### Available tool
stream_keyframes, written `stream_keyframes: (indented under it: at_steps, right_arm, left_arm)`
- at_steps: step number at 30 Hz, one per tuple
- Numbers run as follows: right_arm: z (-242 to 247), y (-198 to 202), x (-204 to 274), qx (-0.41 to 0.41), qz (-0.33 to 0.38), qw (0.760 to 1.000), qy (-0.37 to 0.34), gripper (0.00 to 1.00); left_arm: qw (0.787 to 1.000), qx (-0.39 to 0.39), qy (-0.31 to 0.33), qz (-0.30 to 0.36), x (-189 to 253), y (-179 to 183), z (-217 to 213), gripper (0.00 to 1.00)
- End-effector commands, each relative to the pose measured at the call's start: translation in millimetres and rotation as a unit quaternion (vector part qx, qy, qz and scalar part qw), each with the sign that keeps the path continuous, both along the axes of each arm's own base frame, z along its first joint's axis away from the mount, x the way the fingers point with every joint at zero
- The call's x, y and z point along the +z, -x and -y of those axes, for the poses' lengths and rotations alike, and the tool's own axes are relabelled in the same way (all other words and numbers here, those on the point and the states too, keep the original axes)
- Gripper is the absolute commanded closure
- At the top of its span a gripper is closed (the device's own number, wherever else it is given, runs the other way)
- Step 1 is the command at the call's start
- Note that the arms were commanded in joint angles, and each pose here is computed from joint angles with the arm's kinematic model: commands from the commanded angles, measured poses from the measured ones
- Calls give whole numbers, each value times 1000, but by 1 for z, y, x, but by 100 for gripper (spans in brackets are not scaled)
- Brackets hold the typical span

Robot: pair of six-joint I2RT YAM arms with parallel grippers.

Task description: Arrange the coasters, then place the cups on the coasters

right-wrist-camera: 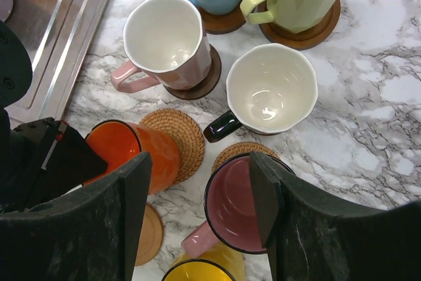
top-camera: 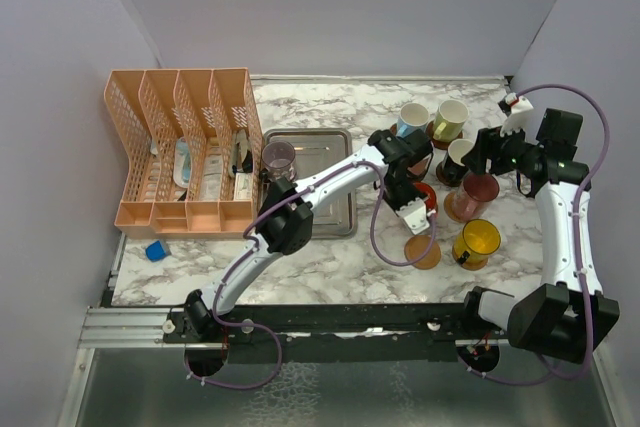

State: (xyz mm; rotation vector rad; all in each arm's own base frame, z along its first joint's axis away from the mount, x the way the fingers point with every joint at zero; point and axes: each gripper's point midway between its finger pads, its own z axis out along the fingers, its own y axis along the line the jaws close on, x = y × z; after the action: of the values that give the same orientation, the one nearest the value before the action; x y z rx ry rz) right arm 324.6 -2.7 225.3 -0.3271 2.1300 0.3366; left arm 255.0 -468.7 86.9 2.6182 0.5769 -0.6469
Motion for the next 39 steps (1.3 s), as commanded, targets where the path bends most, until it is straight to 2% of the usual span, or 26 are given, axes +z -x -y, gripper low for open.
stream_keyframes:
  at_steps: [1, 10, 14, 16, 22, 24, 32, 39]
  right_arm:
    - [-1, 3, 3, -3, 3, 1000, 3, 38]
    - [-1, 5, 0, -2, -4, 1000, 2, 38]
    - [-2, 6, -2, 1, -6, 1000, 3, 38]
    - [-3, 7, -4, 11, -10, 1000, 4, 38]
    - [-11, 8, -6, 71, -10, 997, 22, 39]
    - [-18, 7, -8, 97, -9, 995, 32, 40]
    - [-53, -2, -23, 195, -5, 977, 90, 43]
    - [-69, -11, -51, 252, -11, 954, 159, 43]
  left_arm:
    - [999, -15, 24, 20, 8, -3, 12, 87]
    - [999, -9, 24, 30, 5, -8, 14, 74]
    - [999, 1, 34, 32, 12, -10, 18, 64]
    - [998, 12, 46, 33, 22, -12, 23, 57]
    - [996, 39, 67, 41, 61, -11, 19, 28]
    - [996, 46, 67, 45, 73, -8, 11, 21]
    - [992, 113, 43, 26, 103, 3, -59, 14]
    - [965, 257, 48, -22, 122, -33, -124, 14]
